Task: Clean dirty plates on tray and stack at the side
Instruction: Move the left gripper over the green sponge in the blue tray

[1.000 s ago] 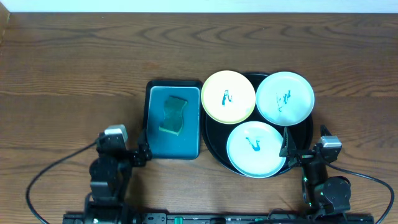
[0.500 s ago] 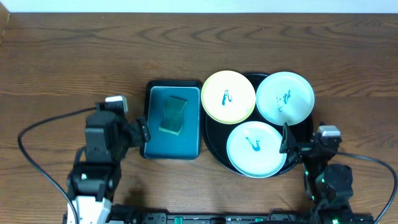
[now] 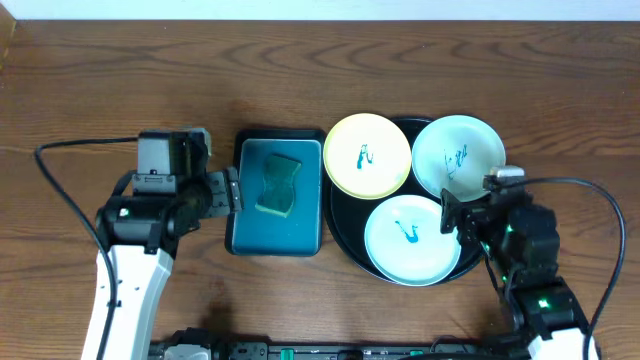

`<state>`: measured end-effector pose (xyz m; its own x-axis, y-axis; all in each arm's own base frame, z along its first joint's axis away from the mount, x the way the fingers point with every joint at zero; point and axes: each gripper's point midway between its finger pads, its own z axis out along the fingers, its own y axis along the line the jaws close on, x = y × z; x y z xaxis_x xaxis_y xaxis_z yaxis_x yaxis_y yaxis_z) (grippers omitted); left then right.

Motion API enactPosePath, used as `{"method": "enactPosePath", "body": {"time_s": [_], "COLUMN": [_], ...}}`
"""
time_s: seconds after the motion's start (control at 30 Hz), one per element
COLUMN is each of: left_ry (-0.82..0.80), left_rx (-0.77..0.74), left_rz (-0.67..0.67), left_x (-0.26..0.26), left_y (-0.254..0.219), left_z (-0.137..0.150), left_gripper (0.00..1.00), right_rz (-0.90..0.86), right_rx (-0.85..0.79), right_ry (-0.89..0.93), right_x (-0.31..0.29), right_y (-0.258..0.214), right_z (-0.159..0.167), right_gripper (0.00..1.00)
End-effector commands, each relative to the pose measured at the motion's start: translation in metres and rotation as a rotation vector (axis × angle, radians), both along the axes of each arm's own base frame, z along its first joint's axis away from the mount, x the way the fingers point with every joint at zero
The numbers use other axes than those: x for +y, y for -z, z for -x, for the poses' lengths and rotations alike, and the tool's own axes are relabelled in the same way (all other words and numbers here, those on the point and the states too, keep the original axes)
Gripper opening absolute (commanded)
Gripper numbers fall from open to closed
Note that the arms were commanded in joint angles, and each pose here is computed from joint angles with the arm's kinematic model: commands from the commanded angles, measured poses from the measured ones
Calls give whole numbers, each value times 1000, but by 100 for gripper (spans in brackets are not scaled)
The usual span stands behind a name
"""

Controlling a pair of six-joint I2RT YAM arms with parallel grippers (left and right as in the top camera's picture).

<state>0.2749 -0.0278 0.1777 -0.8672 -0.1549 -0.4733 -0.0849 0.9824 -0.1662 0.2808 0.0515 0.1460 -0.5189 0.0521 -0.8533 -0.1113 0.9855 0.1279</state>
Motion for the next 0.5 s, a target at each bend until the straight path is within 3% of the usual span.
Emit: {"method": "enactPosePath", "body": {"time_s": [0.0,0.47], "left_ry": [-5,-6], "left_rx": [10,10], "left_rz": [18,18], "left_x": [-1,-1], "left_y": [-4,-4], "left_z": [0,0], "left_gripper": [82,82], "right_rz": [-11,39], "right_rx": [30,32], "right_ry": [-2,-32], "right_x": [2,3], "right_y": [-1,1], "right_z": [-6,-8], "right_gripper": [99,99]}}
